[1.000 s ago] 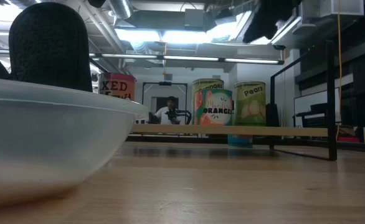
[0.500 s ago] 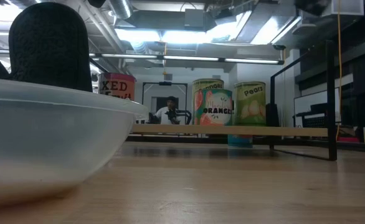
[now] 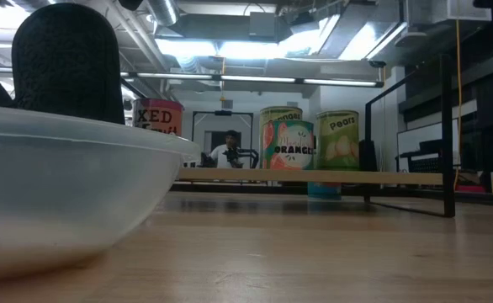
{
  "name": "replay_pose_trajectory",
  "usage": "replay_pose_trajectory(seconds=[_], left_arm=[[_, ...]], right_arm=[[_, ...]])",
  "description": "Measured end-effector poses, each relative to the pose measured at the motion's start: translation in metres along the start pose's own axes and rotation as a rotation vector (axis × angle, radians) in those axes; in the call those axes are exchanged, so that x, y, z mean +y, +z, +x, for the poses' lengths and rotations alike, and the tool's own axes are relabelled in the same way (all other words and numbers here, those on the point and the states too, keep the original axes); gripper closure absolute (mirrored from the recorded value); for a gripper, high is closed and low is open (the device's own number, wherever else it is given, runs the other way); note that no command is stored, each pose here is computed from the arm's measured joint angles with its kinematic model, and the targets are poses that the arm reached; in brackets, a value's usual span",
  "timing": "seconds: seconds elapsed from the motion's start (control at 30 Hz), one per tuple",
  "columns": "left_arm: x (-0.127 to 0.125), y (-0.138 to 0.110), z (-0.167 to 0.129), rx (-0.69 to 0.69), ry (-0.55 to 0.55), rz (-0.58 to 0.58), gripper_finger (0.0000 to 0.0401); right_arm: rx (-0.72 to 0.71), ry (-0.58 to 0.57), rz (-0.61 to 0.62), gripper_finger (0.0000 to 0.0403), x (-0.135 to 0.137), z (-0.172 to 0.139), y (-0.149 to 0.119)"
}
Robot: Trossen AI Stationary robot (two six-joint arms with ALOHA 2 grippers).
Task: Pick and place cans onto a shelf
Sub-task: Put the canned peaches on the shelf
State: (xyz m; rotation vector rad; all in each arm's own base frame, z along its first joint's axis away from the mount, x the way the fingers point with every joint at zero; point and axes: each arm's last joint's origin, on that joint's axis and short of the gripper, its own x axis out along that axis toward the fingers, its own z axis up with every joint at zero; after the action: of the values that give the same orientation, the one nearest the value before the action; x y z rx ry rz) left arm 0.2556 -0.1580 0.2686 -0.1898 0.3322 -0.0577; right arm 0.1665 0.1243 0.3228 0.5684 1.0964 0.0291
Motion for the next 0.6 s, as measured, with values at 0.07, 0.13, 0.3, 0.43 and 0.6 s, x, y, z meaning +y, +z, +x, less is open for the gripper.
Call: replay_pose_trajectory(seconds=[0.07,0.13,0.3,0.43,0.6], left_arm=[[0.0,0.0,0.0,0.0,0.0,0.0,0.0335],[0.0,0.0,0.0,0.0,0.0,0.0,0.0335],[0.0,0.0,0.0,0.0,0.0,0.0,0.0335],[0.0,0.0,0.0,0.0,0.0,0.0,0.0335],[0.0,0.0,0.0,0.0,0.0,0.0,0.0335]], right_arm=[[0.012,-0.002,0.007,0.0295,0.002,0.002,-0.003],[0.043,0.003,0.027,0.0295,0.005,0.004,-0.006],[0.129,-0.015,0.103,0.0295,0.013,0.014,-0.017],[0.179,-0.09,0.179,0.0295,0.018,0.027,-0.027],[0.266,-0.209,0.287,0.0295,0.02,0.046,-0.036]])
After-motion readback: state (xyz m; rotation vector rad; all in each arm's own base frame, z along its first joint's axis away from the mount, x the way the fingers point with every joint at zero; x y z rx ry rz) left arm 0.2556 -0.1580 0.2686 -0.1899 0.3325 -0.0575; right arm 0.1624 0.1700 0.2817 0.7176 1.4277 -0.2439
